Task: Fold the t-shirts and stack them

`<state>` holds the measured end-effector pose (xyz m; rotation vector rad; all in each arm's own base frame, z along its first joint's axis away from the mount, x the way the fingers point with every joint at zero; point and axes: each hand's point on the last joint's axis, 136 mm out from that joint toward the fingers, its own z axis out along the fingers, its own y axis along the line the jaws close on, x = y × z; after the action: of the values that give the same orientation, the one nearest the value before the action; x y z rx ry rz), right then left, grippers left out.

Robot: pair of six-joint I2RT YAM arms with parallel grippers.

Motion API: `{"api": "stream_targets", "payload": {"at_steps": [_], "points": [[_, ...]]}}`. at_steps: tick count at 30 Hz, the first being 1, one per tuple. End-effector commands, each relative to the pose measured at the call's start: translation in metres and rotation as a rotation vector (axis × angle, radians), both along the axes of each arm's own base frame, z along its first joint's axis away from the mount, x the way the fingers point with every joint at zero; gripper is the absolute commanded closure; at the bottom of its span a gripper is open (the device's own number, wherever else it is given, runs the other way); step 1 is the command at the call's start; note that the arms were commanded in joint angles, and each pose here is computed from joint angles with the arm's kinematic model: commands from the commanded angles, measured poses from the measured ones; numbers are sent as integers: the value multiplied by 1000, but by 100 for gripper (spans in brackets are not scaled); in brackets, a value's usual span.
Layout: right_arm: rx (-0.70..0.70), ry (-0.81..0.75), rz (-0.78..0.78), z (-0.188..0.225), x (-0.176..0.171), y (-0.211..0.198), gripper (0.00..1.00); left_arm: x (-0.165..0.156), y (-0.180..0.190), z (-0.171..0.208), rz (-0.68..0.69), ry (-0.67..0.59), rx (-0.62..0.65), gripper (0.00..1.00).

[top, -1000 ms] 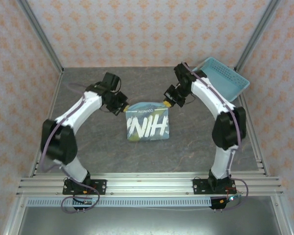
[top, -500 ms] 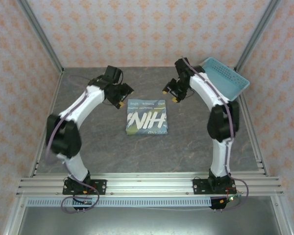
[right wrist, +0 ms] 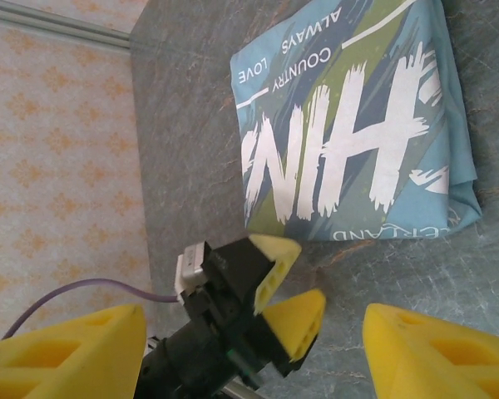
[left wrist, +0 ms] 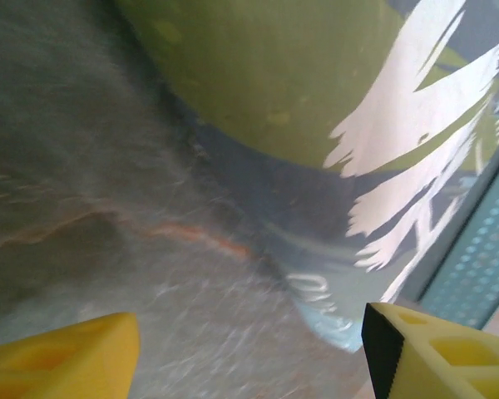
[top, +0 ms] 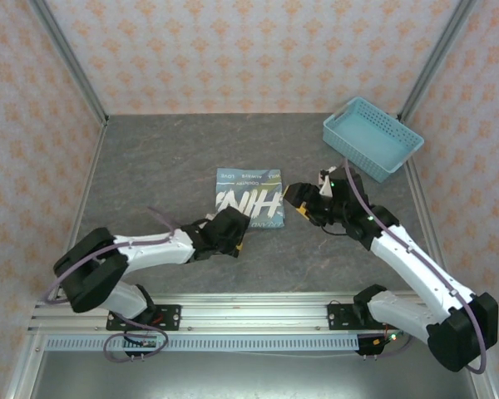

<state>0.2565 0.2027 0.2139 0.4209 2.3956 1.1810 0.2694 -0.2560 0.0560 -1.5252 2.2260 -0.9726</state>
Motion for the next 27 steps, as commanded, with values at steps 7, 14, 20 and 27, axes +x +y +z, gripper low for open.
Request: {"api": "stream_targets", "payload": {"at_steps": [7,14,20,27], "points": [[-21,-26,10,12,-10,-8,31,45,-27,-2,194,-109,-158,37],[-28,-6,-6,7,-16,-19,31,63,-25,-24,268,-118,-133,81],[-36,9,-16,3,-15,-23,32,82,29,-30,294,-119,-35,100],[-34,13,-6,-2,-9,-20,32,110,140,-21,229,-46,133,100]]}}
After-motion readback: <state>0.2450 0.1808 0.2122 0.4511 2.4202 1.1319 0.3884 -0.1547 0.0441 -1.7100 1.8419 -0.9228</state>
